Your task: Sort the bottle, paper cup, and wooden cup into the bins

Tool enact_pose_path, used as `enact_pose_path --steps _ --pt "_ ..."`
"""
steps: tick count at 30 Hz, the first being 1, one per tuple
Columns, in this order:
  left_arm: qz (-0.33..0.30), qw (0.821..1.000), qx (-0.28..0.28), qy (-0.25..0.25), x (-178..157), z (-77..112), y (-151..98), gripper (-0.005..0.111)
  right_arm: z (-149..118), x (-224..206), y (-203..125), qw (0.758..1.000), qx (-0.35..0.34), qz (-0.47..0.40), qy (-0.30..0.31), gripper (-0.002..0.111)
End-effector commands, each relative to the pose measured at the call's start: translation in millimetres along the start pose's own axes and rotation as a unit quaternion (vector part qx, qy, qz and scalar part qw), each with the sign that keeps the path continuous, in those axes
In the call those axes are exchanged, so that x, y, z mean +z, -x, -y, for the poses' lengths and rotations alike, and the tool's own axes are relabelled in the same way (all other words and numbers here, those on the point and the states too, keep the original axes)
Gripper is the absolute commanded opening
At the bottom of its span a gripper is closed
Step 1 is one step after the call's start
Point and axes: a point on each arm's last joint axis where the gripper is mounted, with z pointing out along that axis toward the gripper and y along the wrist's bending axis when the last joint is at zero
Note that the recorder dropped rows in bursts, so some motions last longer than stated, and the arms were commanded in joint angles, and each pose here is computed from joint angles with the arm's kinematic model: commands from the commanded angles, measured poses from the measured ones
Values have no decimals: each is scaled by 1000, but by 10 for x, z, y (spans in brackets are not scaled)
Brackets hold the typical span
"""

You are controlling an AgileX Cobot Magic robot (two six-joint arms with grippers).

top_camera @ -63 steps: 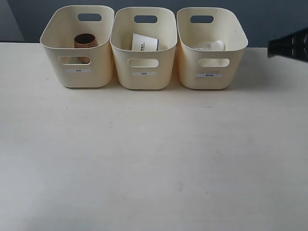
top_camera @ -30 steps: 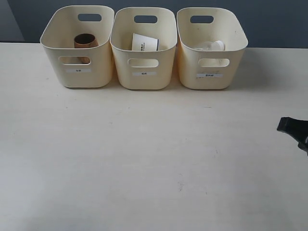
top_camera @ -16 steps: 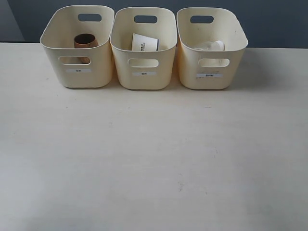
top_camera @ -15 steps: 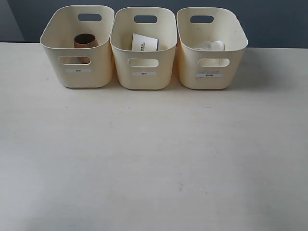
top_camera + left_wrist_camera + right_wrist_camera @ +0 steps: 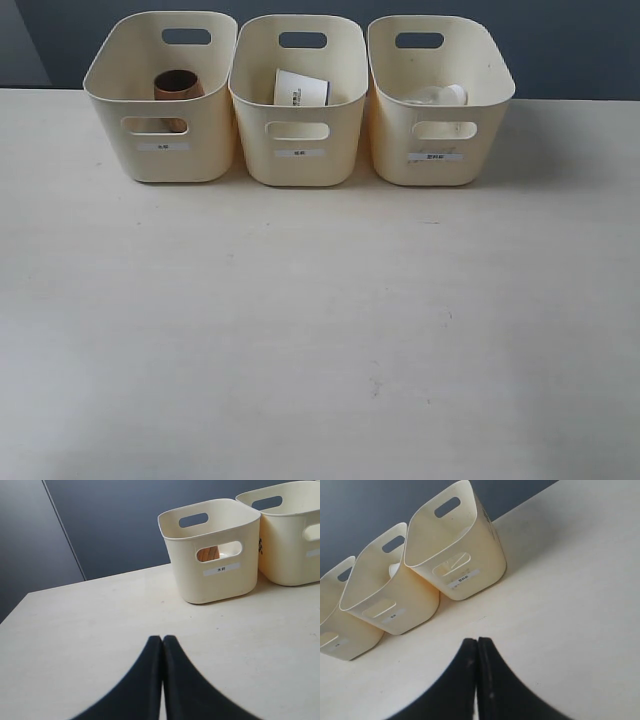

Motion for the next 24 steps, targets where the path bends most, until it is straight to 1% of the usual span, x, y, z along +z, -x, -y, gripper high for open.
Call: enact_pose_path --steps 1,10,24 --pt "5 1000 -1 -1 -3 1 4 0 11 0 -5 1000 -6 4 1 0" --pt "5 1000 -1 -1 -3 1 4 0 82 -106 39 999 15 45 -8 0" --pt "5 1000 -1 -1 -3 1 4 0 201 -158 91 990 63 100 -83 0"
